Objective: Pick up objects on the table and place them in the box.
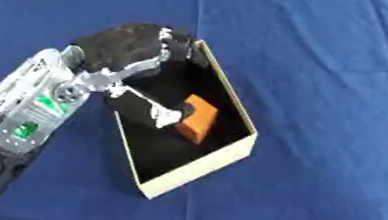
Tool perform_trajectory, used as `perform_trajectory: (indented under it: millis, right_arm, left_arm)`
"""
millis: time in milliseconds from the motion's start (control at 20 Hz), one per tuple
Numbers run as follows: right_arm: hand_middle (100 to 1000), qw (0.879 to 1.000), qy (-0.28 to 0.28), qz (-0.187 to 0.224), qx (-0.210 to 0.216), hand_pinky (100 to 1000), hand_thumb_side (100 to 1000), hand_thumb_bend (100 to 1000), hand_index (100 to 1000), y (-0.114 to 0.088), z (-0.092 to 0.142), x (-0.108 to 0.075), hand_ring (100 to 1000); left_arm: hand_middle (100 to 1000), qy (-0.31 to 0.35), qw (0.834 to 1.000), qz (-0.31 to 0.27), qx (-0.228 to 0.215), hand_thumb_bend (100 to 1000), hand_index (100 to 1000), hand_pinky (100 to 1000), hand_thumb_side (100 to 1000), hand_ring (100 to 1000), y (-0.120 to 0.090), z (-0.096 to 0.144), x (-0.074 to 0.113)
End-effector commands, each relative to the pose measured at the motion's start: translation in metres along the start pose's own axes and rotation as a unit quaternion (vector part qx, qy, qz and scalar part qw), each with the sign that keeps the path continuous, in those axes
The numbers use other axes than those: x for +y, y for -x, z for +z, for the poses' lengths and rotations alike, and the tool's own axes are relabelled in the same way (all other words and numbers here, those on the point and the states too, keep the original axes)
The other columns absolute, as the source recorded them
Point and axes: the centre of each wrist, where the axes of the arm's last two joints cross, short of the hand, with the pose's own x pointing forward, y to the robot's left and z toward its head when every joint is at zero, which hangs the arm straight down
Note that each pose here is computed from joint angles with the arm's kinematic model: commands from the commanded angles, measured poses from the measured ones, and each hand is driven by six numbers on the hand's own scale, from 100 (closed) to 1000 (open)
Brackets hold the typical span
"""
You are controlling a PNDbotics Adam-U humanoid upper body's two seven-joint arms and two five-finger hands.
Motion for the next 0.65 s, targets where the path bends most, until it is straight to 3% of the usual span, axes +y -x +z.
perform_trajectory:
  millis: [50, 200, 650]
  right_arm:
    - [510, 1.000, 0.005, 0.004, -0.015, 759, 832, 100, 716, -0.006, -0.005, -0.004, 741]
    - [512, 1.000, 0.009, 0.005, -0.021, 759, 825, 100, 717, -0.007, -0.007, -0.004, 742]
    - [516, 0.999, 0.022, 0.006, -0.036, 760, 806, 100, 717, -0.010, -0.013, -0.003, 743]
  left_arm:
    - [677, -0.044, 0.999, -0.007, -0.002, 244, 793, 484, 440, 671, -0.002, 0.016, 0.026]
    - [632, -0.084, 0.996, 0.007, 0.004, 115, 747, 444, 415, 625, 0.007, 0.027, 0.035]
    - [612, -0.190, 0.980, 0.052, 0.009, 126, 739, 419, 420, 601, 0.036, 0.065, 0.035]
